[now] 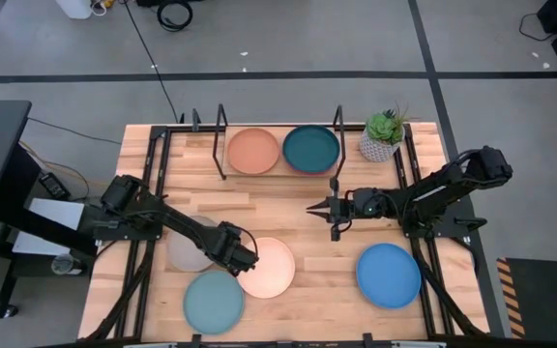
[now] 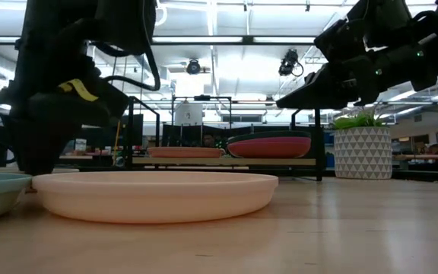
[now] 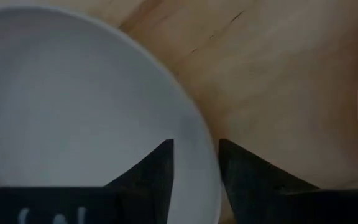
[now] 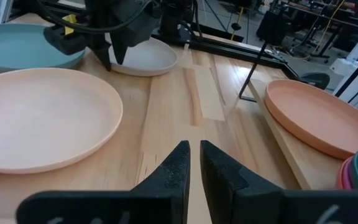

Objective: Place and stack plates onto a shelf
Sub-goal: Stack the grey plate on top of the brown plate on the shelf

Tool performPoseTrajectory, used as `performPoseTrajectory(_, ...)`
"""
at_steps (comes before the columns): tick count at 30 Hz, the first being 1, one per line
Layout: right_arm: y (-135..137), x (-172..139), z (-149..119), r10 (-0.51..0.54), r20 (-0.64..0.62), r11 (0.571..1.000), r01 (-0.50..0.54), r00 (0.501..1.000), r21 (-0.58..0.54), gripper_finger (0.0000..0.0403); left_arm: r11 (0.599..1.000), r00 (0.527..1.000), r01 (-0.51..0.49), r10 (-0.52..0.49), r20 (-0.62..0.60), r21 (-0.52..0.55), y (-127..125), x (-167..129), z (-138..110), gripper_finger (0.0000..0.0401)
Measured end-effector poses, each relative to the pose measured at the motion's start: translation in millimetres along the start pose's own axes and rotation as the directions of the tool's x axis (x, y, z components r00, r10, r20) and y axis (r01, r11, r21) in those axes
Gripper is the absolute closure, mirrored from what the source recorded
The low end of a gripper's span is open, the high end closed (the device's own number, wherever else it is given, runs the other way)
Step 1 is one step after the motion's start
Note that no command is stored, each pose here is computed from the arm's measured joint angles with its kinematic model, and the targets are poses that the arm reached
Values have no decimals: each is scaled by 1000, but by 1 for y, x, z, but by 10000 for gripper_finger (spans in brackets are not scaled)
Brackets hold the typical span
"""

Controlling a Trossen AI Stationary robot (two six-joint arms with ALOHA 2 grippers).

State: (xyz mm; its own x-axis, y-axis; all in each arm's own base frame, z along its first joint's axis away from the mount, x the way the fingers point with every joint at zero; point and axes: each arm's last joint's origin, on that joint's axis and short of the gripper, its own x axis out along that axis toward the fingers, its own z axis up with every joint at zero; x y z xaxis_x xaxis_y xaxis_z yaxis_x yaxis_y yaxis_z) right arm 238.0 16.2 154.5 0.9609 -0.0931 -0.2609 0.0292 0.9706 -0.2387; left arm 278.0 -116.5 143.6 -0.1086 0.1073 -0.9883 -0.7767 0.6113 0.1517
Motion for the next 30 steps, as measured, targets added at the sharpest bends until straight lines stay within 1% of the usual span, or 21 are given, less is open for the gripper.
performPoseTrajectory(3, 0, 0, 0, 0, -2, 1000, 0, 1000, 0, 360, 1000, 1000, -14, 14, 7, 19, 1, 0, 0, 304)
performPoseTrajectory(7, 0, 0, 0, 1, -3, 1000, -1, 1000, -1, 360, 998, 999, -40, 40, -4, 51, 5, -1, 0, 374)
performPoseTrajectory(9, 0, 0, 0, 1, -3, 1000, -1, 1000, -1, 360, 996, 999, -43, 43, -1, 76, 6, -2, -1, 388)
performPoseTrajectory(11, 0, 0, -1, 1, -6, 1000, -1, 1000, -1, 360, 996, 998, -31, 35, -52, 85, 10, -7, 0, 387)
performPoseTrajectory(12, 0, 0, -1, 2, -8, 1000, -2, 1000, -1, 360, 995, 997, -13, 20, -70, 101, 11, -12, 1, 386)
performPoseTrajectory(14, 0, 0, -1, 1, -8, 1000, -1, 1000, -1, 360, 992, 993, 56, -44, -106, 115, 12, -26, 5, 386)
performPoseTrajectory(17, 0, 0, -1, 1, -8, 1000, -1, 1000, -1, 360, 969, 980, 188, -176, -90, 158, 13, -58, 12, 386)
performPoseTrajectory(19, 0, 0, -1, 1, -9, 1000, -1, 1000, -2, 360, 944, 963, 268, -264, -43, 194, 13, -82, 19, 386)
performPoseTrajectory(21, 0, 0, -1, 1, -9, 1000, -1, 1000, -2, 360, 924, 944, 304, -325, 55, 232, 13, -106, 26, 386)
performPoseTrajectory(23, 0, 0, -1, 1, -9, 1000, -1, 1000, -2, 360, 916, 920, 303, -353, 171, 263, 15, -127, 36, 386)
performPoseTrajectory(25, 0, 0, -1, 2, -12, 1000, -2, 1000, 6, 360, 914, 896, 282, -359, 261, 291, 17, -141, 49, 386)
performPoseTrajectory(28, 0, 0, -2, 3, -23, 1000, -3, 1000, 28, 360, 907, 873, 240, -357, 331, 345, 24, -152, 72, 387)
performPoseTrajectory(30, 1, 0, -3, 4, -25, 999, -3, 1000, 38, 360, 900, 869, 206, -349, 351, 384, 31, -152, 91, 387)
